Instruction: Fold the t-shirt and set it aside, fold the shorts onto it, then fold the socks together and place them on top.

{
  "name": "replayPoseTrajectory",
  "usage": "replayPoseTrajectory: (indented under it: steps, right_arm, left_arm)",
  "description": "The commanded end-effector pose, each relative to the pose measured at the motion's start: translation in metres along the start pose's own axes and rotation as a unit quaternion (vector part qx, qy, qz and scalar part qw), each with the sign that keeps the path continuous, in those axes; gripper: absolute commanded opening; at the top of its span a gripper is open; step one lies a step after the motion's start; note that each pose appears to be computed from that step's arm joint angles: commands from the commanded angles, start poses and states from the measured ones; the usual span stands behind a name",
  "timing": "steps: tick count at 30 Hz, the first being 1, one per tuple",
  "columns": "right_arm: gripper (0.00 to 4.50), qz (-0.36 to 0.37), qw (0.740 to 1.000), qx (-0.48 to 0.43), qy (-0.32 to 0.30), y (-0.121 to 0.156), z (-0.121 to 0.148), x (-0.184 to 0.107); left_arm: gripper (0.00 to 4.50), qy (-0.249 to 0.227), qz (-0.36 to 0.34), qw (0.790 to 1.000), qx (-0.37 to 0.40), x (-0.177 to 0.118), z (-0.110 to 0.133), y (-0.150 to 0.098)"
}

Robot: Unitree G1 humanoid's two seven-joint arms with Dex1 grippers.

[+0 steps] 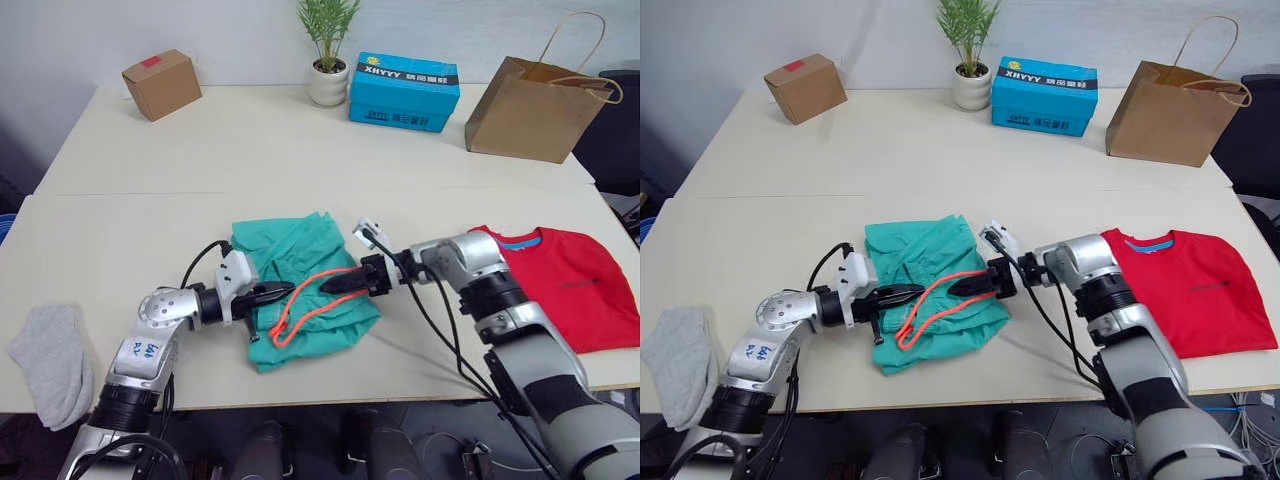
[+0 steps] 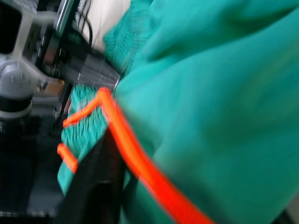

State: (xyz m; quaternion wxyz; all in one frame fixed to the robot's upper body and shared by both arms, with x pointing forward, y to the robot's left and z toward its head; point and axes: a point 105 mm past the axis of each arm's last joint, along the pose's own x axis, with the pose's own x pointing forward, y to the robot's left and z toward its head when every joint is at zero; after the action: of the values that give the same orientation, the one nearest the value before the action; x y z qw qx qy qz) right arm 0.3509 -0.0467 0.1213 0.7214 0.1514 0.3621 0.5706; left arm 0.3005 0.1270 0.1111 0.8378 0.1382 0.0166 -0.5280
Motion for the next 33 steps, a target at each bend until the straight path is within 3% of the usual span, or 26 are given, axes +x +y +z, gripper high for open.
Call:
replayPoseTrajectory:
  steps: [1,3,6,8,13,18,22,27,33]
  right_arm:
    - [0.61,0.006,0.999,-0.003,-0.040,0.004,0.015,-0.017]
    - [0.04,0.010,0.999,0.002,-0.046,0.006,0.015,-0.022]
    - [0.04,0.035,0.999,-0.021,-0.032,0.027,0.007,-0.050]
    - [0.00,0.047,0.998,-0.034,-0.028,0.043,0.004,-0.070]
    - [0.00,0.013,0.995,-0.089,-0.052,0.081,0.003,-0.144]
    - [0.00,-0.094,0.988,-0.084,-0.084,0.100,-0.004,-0.225]
    - [0.00,-0.223,0.970,-0.080,-0.060,0.088,-0.016,-0.281]
    - [0.00,-0.348,0.931,-0.076,-0.076,0.053,-0.029,-0.342]
    - [0.00,-0.469,0.879,-0.085,0.025,0.001,-0.076,-0.387]
  left_arm:
    - [0.00,-0.015,0.004,1.000,0.015,-0.008,0.004,0.001]
    - [0.00,-0.020,0.002,1.000,0.014,-0.009,0.005,0.001]
    - [0.00,-0.086,-0.010,0.996,0.000,-0.019,0.031,-0.001]
    - [0.36,-0.115,-0.028,0.993,-0.009,-0.022,0.047,-0.006]
    - [1.80,-0.176,-0.074,0.981,-0.024,-0.016,0.081,-0.025]
    - [3.35,-0.188,-0.110,0.975,-0.033,-0.003,0.088,-0.046]
    - [4.47,-0.191,-0.102,0.976,-0.039,0.003,0.085,-0.043]
    - [4.47,-0.190,-0.108,0.975,-0.030,0.007,0.085,-0.041]
    - [4.47,-0.169,-0.119,0.978,-0.023,0.004,0.082,-0.041]
